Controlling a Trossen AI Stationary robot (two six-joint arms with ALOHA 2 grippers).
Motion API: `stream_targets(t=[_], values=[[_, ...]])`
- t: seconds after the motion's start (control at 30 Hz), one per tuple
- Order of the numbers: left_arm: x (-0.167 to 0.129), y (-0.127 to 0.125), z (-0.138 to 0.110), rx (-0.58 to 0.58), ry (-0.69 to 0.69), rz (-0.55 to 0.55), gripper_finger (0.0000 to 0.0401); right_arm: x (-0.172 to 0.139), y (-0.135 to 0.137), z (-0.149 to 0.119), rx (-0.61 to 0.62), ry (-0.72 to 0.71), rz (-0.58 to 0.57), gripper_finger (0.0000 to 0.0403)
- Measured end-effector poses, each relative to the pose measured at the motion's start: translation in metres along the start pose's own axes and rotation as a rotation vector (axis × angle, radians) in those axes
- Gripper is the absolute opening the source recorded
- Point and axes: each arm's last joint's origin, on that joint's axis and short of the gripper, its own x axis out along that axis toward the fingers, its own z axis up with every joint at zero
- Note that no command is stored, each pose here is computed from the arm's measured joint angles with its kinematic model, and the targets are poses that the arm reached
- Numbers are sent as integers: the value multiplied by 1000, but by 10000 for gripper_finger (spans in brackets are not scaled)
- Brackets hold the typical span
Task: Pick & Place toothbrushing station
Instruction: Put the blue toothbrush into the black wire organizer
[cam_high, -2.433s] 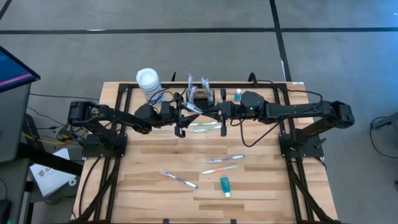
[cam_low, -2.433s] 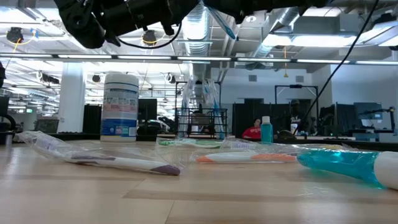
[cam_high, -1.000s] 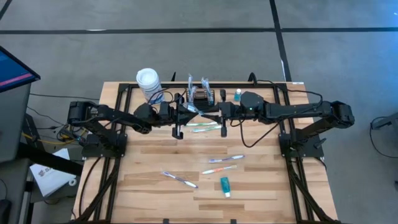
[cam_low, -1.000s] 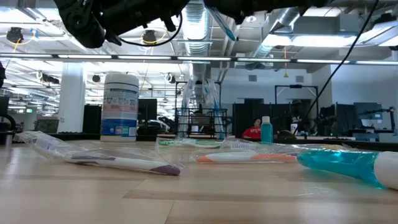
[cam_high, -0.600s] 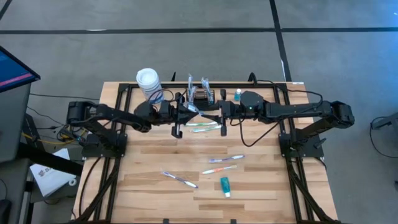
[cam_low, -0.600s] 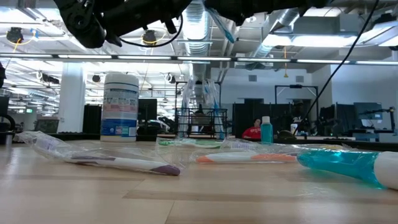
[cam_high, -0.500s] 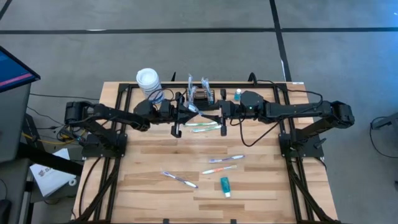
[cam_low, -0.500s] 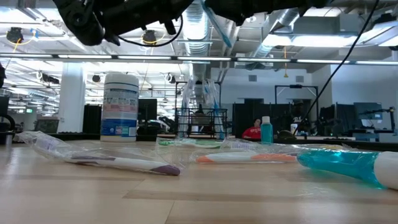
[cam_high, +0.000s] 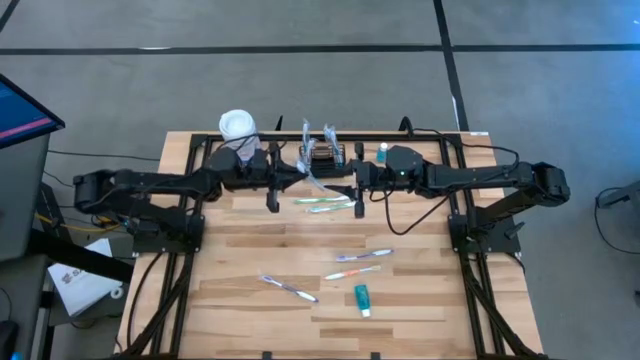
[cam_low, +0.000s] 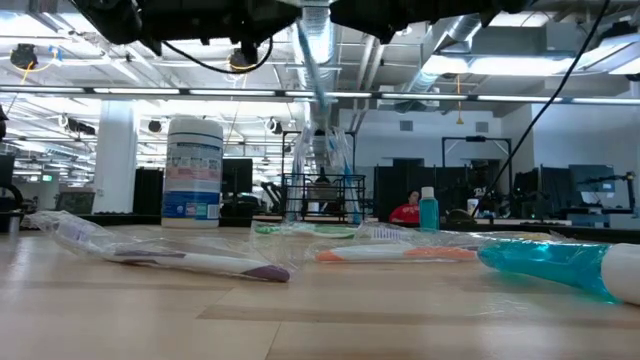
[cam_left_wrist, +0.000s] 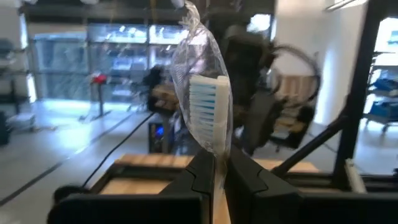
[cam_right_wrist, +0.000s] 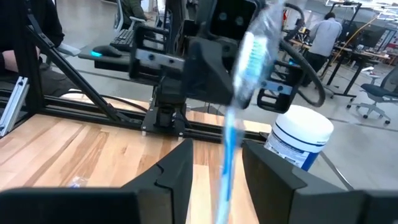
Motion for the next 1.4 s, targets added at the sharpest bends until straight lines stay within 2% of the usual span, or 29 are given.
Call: stream_targets(t=[0.3, 1.0, 1.4], values=[[-12, 27, -12, -34, 60, 117, 7, 0, 1, -1, 15, 15, 4, 128], [-26, 63, -18, -29, 121, 342, 7, 0, 1, -2, 17, 18, 5, 127], [-27, 94, -40, -46, 191, 449, 7, 0, 1, -2, 10, 18, 5, 127]])
